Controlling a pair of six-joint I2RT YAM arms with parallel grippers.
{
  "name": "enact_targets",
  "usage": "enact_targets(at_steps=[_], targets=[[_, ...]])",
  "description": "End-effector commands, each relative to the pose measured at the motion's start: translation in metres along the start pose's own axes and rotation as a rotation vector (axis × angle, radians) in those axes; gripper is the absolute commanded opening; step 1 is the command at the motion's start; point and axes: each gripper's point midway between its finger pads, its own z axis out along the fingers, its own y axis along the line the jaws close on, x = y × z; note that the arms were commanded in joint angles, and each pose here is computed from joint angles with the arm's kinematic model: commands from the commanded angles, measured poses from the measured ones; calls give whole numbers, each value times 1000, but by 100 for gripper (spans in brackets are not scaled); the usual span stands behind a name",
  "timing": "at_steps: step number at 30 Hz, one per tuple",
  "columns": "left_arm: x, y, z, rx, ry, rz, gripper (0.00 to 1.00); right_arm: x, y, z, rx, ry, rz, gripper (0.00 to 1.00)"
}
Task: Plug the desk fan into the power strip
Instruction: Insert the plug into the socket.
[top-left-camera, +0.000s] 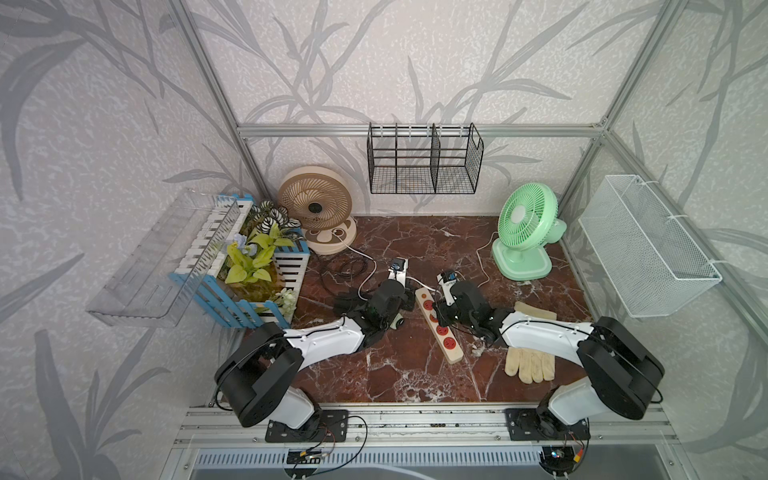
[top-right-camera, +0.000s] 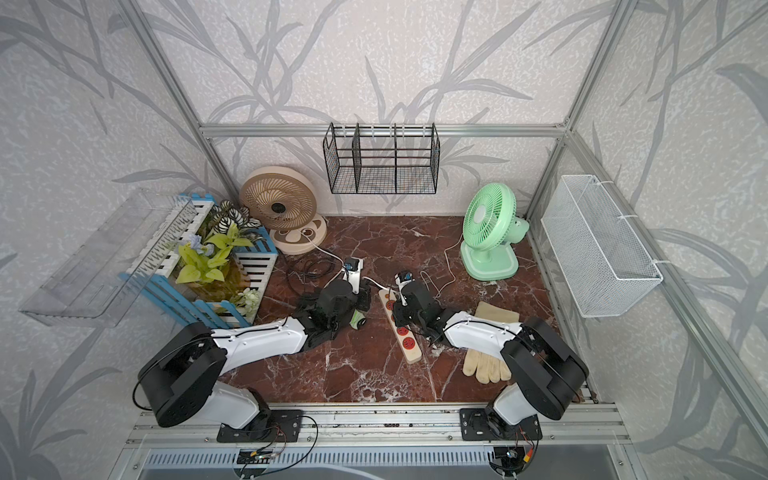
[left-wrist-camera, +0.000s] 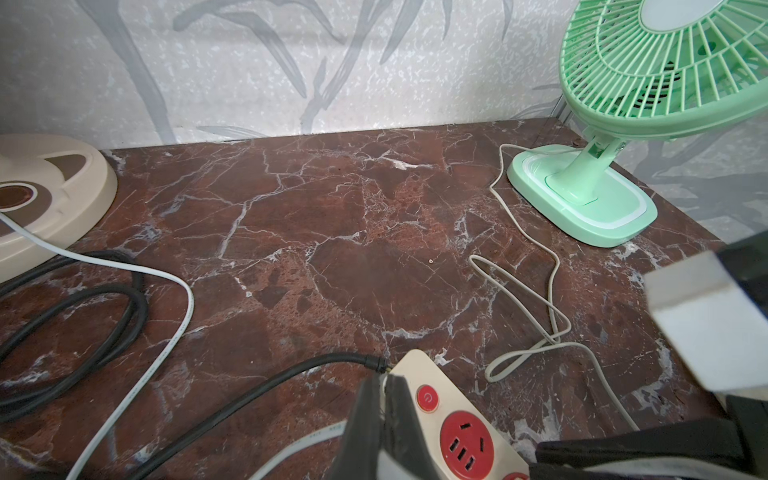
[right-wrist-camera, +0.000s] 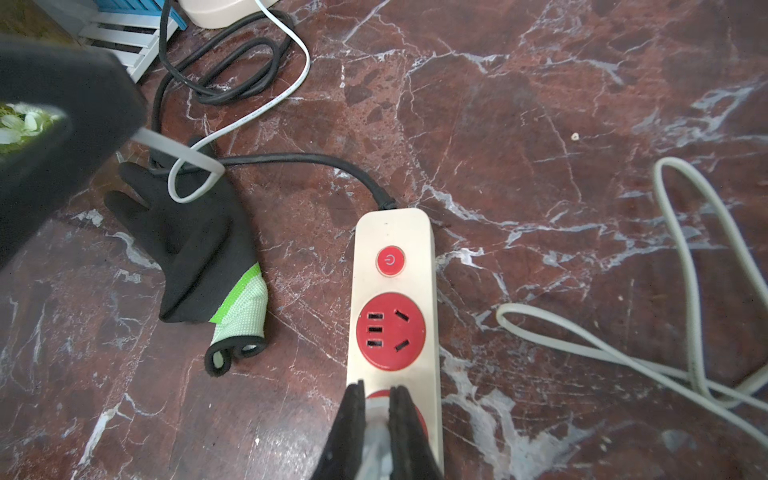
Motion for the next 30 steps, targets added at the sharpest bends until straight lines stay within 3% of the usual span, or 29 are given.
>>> enact_targets(at_steps=[1,30], targets=[[-4,-2,0,9,-12,-14,0,24,-14,0,61,64,0,0],[-6,-1,-3,6,-20,5,0,68,-16,-11,140,199,-129,0]])
